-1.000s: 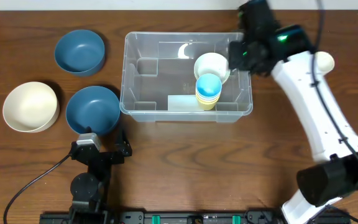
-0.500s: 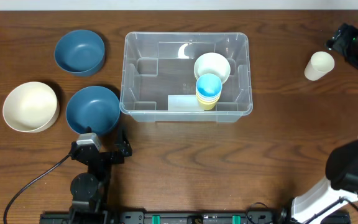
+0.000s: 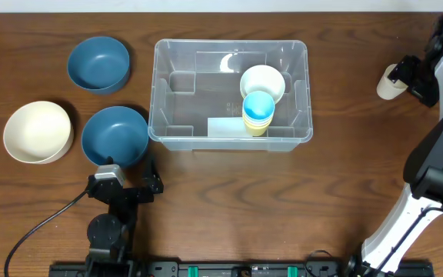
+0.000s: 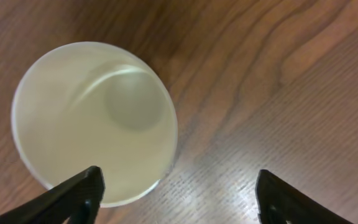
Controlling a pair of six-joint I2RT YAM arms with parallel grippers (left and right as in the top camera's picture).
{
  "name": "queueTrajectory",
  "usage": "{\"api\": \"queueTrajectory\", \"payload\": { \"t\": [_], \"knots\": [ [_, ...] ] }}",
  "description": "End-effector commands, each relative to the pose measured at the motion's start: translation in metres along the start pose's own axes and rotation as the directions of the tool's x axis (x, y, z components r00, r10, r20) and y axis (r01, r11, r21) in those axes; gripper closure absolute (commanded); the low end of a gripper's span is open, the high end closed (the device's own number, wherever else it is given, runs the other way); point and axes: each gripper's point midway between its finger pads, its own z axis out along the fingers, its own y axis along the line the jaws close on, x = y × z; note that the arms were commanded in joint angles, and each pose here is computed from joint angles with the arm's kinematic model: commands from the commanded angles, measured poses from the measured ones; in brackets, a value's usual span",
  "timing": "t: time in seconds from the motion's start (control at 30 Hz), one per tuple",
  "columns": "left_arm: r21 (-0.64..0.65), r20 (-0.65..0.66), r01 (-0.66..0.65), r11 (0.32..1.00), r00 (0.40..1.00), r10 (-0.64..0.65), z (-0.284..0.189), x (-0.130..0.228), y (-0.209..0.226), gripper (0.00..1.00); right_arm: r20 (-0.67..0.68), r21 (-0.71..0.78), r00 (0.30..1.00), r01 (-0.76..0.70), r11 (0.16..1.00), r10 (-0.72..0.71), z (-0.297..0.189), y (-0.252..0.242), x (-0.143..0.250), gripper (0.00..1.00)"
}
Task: Pack container
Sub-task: 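Withdraw the right gripper and grasp the white cup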
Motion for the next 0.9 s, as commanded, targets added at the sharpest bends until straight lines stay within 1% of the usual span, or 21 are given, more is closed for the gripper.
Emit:
{"api": "queueTrajectory", "payload": {
  "t": [0.0, 0.03, 0.27, 0.43, 0.53, 0.57, 0.6, 0.7, 0.8, 0.87],
  "knots": [
    [-0.034, -0.043, -0.018, 0.999, 0.999, 0.017, 0.001, 0.016, 0.009, 0.02, -0.001, 0.003, 1.0, -0.02, 1.0, 0.02, 0.006, -0.002, -0.003, 0.3],
    [-0.034, -0.043, -0.018, 0.999, 0.999, 0.017, 0.001, 0.016, 0.009, 0.02, 0.0, 0.003, 1.0, -0.02, 1.0, 0.02, 0.007, -0.002, -0.003, 0.33],
    [-0.034, -0.043, -0.018, 0.999, 0.999, 0.017, 0.001, 0.016, 0.009, 0.02, 0.012, 0.0, 1.0, -0.021, 1.0, 0.021, 0.015, 0.0, -0.007, 0.47],
    [-0.034, -0.043, -0.018, 0.999, 0.999, 0.017, 0.001, 0.016, 0.009, 0.02, -0.022, 0.016, 1.0, -0.017, 1.0, 0.017, 0.038, 0.0, -0.001, 0.53],
    [-0.034, -0.043, -0.018, 0.999, 0.999, 0.017, 0.001, 0.016, 0.009, 0.02, -0.06, 0.028, 0.998, -0.012, 1.0, 0.014, 0.053, -0.001, 0.007, 0.66],
    [-0.034, -0.043, -0.018, 0.999, 0.999, 0.017, 0.001, 0.016, 0.009, 0.02, -0.066, 0.026, 0.998, -0.012, 1.0, 0.014, 0.054, -0.001, 0.009, 0.71],
    [-0.034, -0.043, -0.018, 0.999, 0.999, 0.017, 0.001, 0.016, 0.009, 0.02, -0.069, 0.025, 0.998, -0.012, 1.0, 0.014, 0.055, -0.001, 0.009, 0.78],
    [-0.034, -0.043, -0.018, 0.999, 0.999, 0.017, 0.001, 0.016, 0.009, 0.02, -0.07, 0.013, 0.997, -0.014, 1.0, 0.014, 0.051, 0.001, 0.009, 0.9],
    [-0.034, -0.043, -0.018, 0.999, 0.999, 0.017, 0.001, 0.016, 0.009, 0.02, -0.072, 0.001, 0.997, -0.014, 1.0, 0.014, 0.041, 0.002, 0.01, 0.98],
    [-0.034, -0.043, -0.018, 0.999, 0.999, 0.017, 0.001, 0.016, 0.009, 0.02, -0.07, -0.021, 0.997, -0.016, 1.0, 0.015, 0.03, 0.005, 0.009, 0.99]
  ]
}}
